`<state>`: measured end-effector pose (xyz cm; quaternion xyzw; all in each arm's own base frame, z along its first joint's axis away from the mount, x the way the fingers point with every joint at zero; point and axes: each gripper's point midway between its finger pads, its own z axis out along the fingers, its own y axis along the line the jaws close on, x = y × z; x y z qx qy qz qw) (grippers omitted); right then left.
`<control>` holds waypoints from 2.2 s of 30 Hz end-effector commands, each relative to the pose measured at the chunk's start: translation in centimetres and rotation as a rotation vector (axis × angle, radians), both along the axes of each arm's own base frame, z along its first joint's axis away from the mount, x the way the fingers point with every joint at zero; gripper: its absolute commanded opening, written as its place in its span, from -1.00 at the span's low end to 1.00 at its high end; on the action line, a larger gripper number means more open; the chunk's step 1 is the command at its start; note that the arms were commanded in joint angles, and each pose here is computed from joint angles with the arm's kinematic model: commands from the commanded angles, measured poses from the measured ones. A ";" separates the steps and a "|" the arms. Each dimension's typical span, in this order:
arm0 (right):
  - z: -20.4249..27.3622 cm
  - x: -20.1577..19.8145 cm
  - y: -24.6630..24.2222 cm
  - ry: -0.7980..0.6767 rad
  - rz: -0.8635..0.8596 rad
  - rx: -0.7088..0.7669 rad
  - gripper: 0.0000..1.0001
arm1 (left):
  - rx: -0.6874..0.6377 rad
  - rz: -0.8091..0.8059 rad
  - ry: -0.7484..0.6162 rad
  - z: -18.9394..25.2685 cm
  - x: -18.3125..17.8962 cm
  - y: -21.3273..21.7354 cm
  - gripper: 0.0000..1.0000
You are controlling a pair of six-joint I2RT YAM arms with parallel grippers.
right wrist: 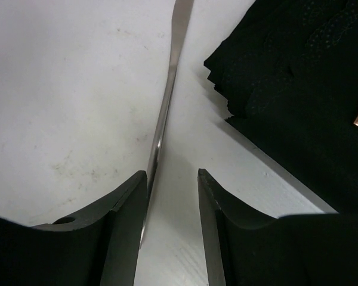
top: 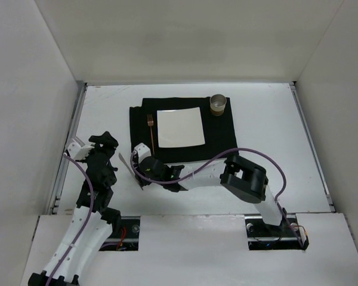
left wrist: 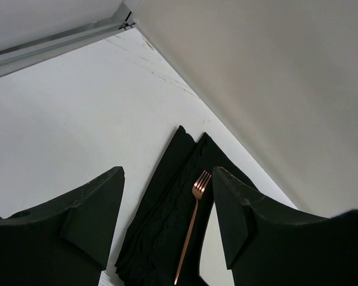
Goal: Set the dinner table for one person
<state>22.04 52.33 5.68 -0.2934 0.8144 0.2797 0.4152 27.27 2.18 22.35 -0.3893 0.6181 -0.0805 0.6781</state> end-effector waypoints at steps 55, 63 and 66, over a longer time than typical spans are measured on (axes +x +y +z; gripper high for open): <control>12.6 10.0 -23.1 -0.076 -0.534 0.227 -0.90 | -0.053 -0.157 0.032 -3.7 3.9 -5.6 0.25; 6.9 13.9 -29.5 -0.001 -0.709 0.107 -0.89 | -0.011 -0.245 0.117 -7.1 5.4 -9.2 0.27; 5.5 14.9 -30.0 0.003 -0.715 0.061 -0.89 | 0.006 -0.261 0.157 -8.5 5.9 -10.0 0.27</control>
